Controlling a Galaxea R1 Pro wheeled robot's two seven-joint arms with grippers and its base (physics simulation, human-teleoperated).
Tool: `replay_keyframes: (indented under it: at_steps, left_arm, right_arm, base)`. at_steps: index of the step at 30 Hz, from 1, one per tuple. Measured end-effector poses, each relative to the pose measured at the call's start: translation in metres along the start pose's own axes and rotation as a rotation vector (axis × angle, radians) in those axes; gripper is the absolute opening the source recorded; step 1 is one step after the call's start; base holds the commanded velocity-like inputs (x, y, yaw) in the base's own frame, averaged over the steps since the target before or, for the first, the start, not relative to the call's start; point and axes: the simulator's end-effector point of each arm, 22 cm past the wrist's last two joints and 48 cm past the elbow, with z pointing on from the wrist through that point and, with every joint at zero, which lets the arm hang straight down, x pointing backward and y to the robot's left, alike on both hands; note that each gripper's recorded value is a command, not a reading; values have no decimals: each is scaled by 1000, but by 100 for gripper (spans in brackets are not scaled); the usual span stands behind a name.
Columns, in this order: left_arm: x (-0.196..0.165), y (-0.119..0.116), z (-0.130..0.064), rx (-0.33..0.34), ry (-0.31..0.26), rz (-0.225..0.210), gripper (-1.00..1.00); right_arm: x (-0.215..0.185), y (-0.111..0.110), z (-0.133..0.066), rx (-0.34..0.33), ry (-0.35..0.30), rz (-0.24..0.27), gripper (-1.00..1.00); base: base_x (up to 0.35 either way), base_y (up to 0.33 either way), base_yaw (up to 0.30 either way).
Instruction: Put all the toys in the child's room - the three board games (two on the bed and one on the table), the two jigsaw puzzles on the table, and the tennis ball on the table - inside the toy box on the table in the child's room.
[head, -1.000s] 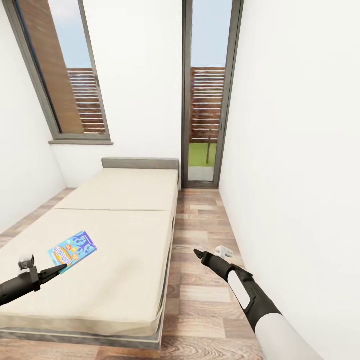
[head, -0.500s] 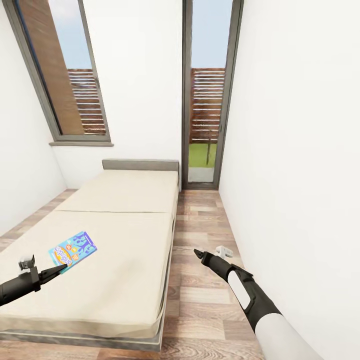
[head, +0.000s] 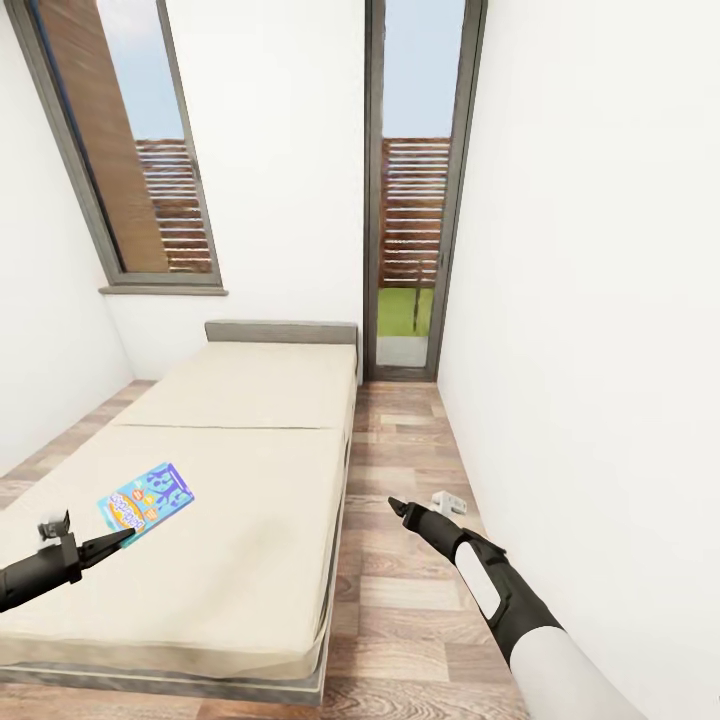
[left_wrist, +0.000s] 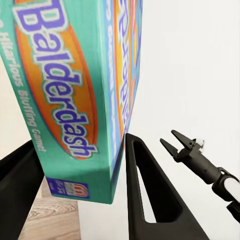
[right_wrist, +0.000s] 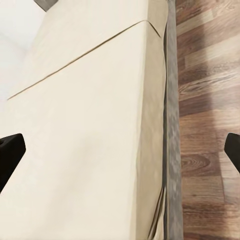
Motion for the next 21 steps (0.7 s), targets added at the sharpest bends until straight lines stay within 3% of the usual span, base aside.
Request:
replay_keyframes:
  at_steps: [6,21]
  left_arm:
    - [0,-8,0,1,16,2,-100]
    - [-11,-31,-6,6,14,13,-100]
  right_arm:
    - [-6,6,-4,-1,-1,0,100]
    - [-24,24,-18,-7,-11,-5,100]
  base:
    - [0,0,134]
    - [0,0,223]
